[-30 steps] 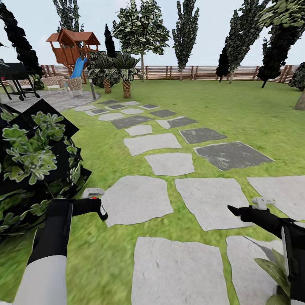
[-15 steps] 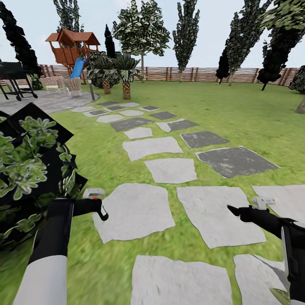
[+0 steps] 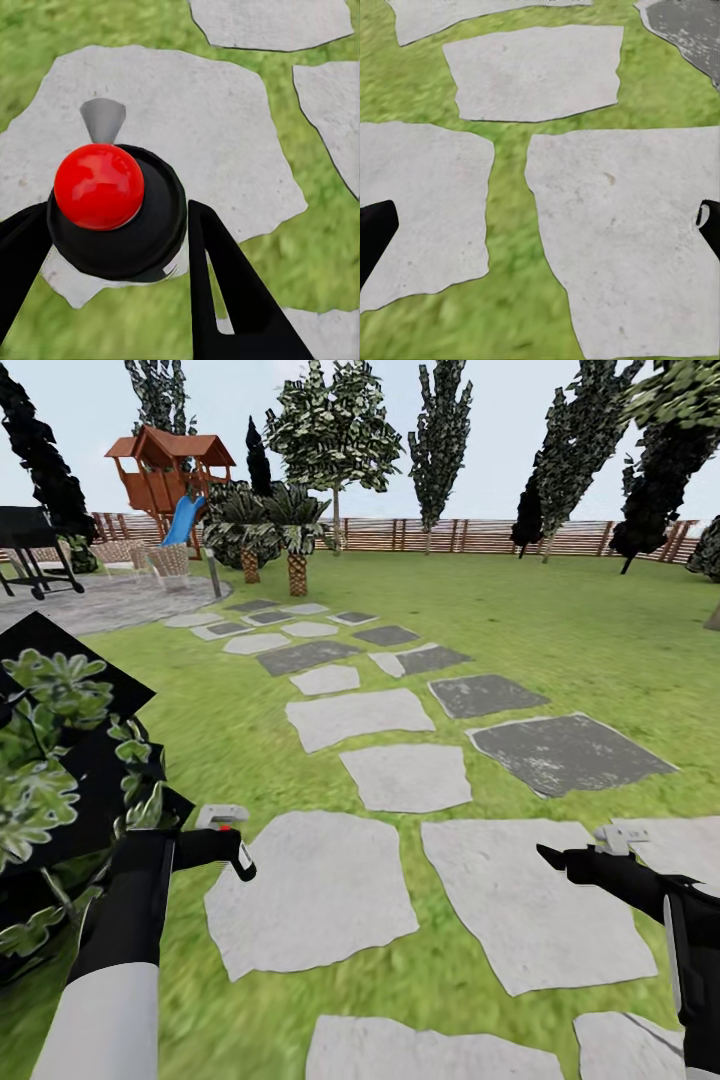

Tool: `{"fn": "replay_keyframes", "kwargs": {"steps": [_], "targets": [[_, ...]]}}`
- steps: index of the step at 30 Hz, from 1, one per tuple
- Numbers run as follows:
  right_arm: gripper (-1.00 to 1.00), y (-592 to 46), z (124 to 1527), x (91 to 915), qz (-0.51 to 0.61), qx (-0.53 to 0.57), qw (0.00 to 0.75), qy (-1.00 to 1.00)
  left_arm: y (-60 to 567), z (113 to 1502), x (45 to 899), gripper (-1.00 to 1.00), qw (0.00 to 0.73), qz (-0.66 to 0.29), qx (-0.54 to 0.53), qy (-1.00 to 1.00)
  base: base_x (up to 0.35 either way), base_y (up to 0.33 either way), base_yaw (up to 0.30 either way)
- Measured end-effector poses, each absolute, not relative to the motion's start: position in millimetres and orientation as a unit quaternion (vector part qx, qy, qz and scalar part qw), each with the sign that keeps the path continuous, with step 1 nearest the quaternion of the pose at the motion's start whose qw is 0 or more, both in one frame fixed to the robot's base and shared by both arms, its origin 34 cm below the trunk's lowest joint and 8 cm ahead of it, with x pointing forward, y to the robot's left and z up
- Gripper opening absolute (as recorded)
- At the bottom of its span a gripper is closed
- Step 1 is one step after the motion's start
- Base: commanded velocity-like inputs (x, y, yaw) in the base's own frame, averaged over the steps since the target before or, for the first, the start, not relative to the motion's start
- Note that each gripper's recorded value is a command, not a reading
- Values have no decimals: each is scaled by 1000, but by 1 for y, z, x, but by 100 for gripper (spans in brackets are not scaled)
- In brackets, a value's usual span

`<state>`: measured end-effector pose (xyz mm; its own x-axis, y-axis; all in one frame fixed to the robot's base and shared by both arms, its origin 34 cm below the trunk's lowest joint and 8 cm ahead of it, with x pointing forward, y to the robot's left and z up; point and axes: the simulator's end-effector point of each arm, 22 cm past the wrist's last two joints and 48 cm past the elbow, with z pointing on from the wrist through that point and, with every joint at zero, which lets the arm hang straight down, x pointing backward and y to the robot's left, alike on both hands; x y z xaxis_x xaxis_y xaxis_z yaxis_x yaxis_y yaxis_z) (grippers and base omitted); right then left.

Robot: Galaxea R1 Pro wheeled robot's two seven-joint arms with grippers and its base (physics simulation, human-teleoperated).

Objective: Pick up the pesticide atomizer in the garden and spray insectifuge to fully cover both potted plants in the garden.

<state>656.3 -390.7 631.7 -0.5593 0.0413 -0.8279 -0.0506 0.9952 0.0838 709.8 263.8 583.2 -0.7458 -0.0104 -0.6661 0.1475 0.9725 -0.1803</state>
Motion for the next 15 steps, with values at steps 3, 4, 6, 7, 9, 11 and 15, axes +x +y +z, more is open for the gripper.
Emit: {"fn": "replay_keyframes", "kwargs": {"steps": [3,4,6,7,9,11,15], "targets": [[100,-391,632,656,49,-3,469,882,264,583,710,-100,355,-111,37,928,334,-54,0],[100,-391,632,656,49,-3,469,882,264,583,710,-100,355,-111,37,928,334,-79,0],[100,-391,632,656,49,-3,469,882,264,583,710,-100,355,-111,37,928,334,-103,0],[100,-391,632,656,49,-3,469,882,264,583,710,-100,355,-111,37,928,334,-138,0],[100,-391,632,656,49,-3,469,882,262,583,710,-100,355,-112,38,927,333,-158,0],[100,-391,632,656,49,-3,469,882,259,583,710,-100,355,-115,38,927,330,-178,0],[100,-391,632,656,49,-3,469,882,256,583,710,-100,354,-117,38,927,328,-192,0]]}}
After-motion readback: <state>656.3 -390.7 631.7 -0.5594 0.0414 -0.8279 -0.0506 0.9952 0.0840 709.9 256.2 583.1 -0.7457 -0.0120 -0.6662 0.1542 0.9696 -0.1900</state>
